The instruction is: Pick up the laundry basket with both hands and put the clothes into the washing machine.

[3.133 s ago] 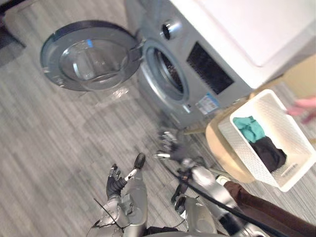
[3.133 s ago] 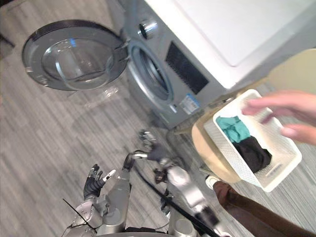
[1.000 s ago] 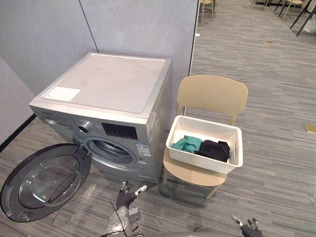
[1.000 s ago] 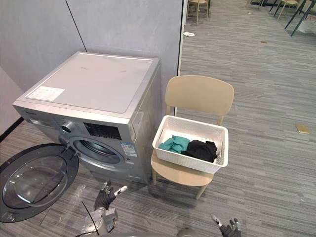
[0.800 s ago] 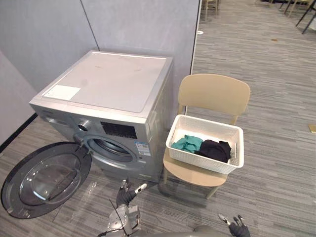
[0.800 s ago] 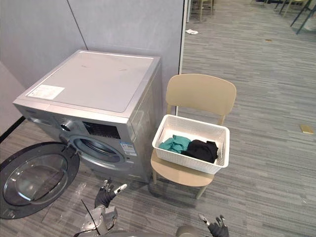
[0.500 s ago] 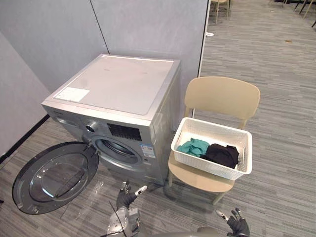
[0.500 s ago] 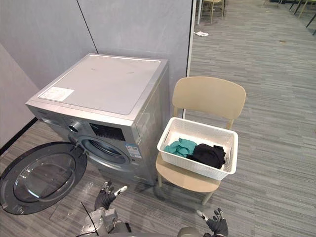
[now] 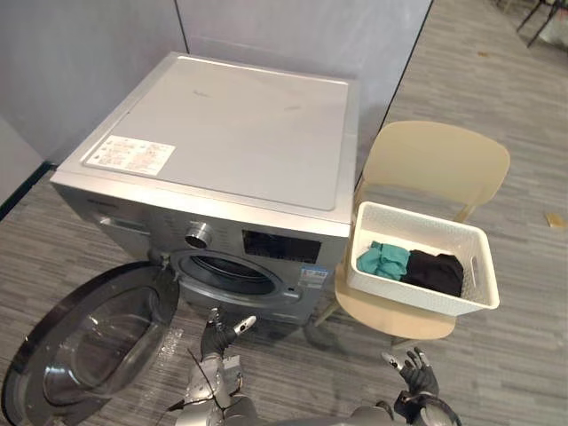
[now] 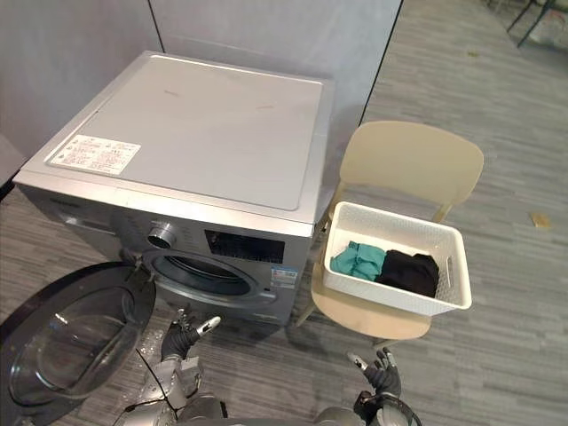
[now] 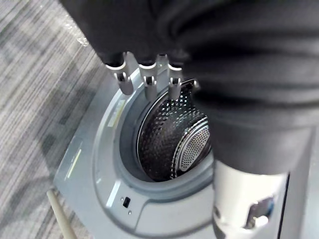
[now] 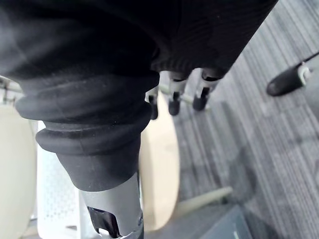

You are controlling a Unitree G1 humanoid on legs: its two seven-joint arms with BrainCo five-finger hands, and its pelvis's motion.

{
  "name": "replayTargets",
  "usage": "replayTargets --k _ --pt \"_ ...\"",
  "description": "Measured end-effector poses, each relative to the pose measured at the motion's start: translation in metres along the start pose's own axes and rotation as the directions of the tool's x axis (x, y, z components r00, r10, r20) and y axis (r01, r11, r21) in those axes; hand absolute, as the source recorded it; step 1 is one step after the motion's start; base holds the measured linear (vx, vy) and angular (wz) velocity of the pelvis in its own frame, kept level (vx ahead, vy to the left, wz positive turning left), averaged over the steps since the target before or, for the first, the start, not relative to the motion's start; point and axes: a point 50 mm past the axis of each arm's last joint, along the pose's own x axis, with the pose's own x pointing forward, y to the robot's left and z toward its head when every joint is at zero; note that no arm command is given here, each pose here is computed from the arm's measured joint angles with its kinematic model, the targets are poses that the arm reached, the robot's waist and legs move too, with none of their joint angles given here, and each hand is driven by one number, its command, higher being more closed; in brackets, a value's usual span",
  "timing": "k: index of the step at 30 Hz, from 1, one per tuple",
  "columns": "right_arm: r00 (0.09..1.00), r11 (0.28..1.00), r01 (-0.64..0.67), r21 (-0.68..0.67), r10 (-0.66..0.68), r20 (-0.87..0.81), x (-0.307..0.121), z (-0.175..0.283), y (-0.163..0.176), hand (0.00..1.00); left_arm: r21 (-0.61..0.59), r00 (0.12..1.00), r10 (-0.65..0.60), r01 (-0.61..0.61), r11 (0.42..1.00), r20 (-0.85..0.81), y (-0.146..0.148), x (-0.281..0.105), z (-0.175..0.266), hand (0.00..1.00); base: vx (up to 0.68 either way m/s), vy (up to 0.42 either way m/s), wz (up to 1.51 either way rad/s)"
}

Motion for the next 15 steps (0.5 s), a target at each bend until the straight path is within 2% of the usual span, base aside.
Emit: replayTargets --k 6,10,12,15 --pt "0.985 1.0 0.001 -0.001 -0.001 0.172 -0.001 0.042 0.006 0.0 0.0 0.999 0.053 -0.053 0.999 -0.014 0.009 -0.001 -0.003 0.0 0.07 0.074 -0.82" --pt "0.934 1.0 0.012 0.01 -0.015 0.357 -0.017 0.081 0.0 0.0 -0.008 0.999 0.05 -0.05 0.999 -0.015 0.008 -0.001 -0.004 0.0 0.05 -0.119 -0.47" --pt "0.907 0.998 0.051 0.026 -0.057 0.417 -0.02 0.097 -0.009 0.0 -0.012 0.999 0.048 -0.048 0.999 -0.017 0.006 -0.001 -0.004 0.0 0.12 -0.184 -0.15" --pt "0.816 0.988 0.146 0.046 -0.147 0.56 -0.03 0.134 -0.03 0.0 -0.026 1.0 0.013 -0.013 1.0 -0.002 -0.006 0.002 0.001 0.0 0.11 -0.203 -0.02"
